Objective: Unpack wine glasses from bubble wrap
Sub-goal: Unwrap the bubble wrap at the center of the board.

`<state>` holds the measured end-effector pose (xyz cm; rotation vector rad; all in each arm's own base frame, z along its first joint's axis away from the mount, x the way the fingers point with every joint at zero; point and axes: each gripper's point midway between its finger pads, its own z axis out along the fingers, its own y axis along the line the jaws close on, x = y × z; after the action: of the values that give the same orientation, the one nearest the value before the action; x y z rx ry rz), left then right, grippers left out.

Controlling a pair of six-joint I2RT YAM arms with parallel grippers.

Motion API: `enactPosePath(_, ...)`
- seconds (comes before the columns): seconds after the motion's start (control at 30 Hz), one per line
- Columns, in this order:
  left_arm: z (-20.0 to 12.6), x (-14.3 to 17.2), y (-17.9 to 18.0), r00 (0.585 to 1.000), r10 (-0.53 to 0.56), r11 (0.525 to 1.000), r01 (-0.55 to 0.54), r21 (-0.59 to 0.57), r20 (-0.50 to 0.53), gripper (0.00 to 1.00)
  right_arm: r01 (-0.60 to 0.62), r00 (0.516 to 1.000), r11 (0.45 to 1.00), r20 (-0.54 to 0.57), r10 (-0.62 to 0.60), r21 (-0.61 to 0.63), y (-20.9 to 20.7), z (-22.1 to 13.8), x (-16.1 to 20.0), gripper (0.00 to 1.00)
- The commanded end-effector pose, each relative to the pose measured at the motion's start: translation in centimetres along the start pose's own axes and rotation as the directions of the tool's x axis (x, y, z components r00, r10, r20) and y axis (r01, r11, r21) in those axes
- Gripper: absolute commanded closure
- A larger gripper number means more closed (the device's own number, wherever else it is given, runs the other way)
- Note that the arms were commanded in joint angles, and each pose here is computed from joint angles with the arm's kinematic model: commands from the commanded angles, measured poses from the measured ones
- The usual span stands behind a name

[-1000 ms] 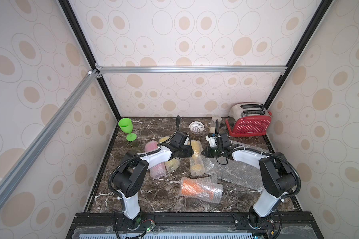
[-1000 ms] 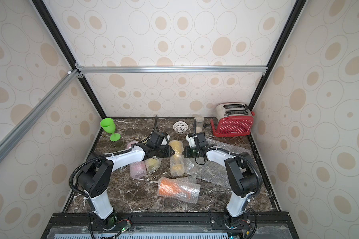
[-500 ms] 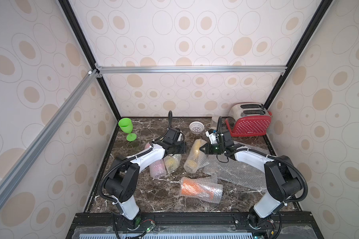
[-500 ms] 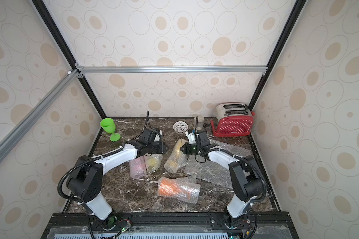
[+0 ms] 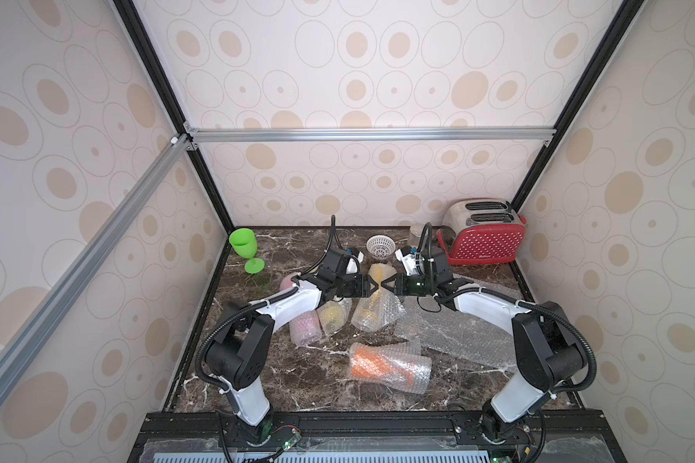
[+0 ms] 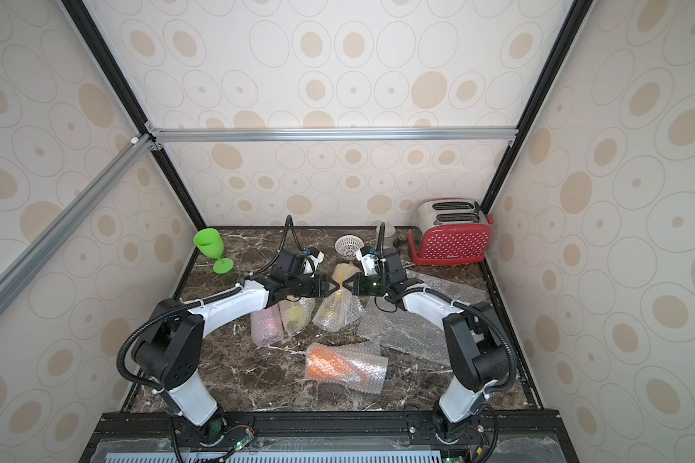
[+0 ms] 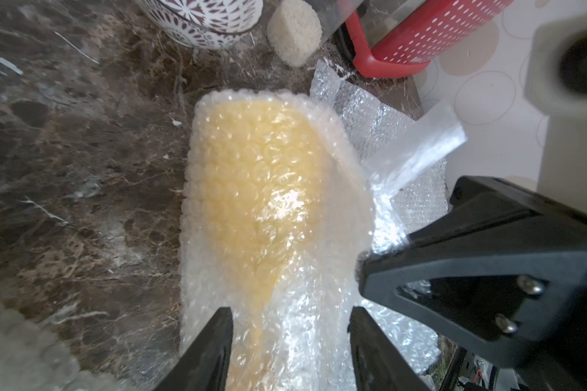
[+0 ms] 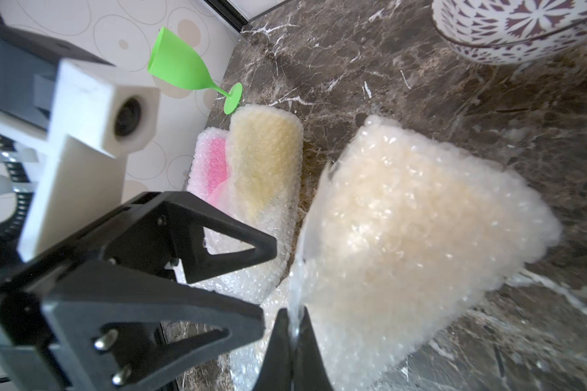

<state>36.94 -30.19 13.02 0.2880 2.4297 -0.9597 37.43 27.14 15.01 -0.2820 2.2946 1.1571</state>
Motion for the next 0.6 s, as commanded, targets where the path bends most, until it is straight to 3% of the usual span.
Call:
enactPosePath(0.0, 1.1, 1.3, 0.0, 0.999, 0.019, 1.0, -0.018, 0.023, -0.04, 0.46, 0.012, 1.0, 0.998, 0.024, -0.011, -0.061, 1.4, 0.5, -1.3, 0.97)
enactPosePath(0.2, 2.3, 2.4, 1.1, 0.998, 0.007, 1.0, -0.007, -0.01, -0.068, 0.56, 0.013, 1.0, 0.997, 0.026, -0.011, -0.081, 1.9, 0.6, -1.4, 0.97)
enactPosePath(0.33, 2.6, 2.6, 1.5, 0.997, 0.002, 1.0, -0.004, -0.022, -0.077, 0.76, 0.022, 0.999, 0.998, 0.025, -0.021, -0.061, 1.7, 0.4, -1.2, 0.97)
enactPosePath(0.57, 2.5, 2.8, 2.0, 0.997, -0.016, 0.999, 0.013, -0.033, -0.077, 0.92, 0.038, 0.999, 0.999, 0.032, -0.037, -0.03, 1.1, -0.7, -1.2, 0.97)
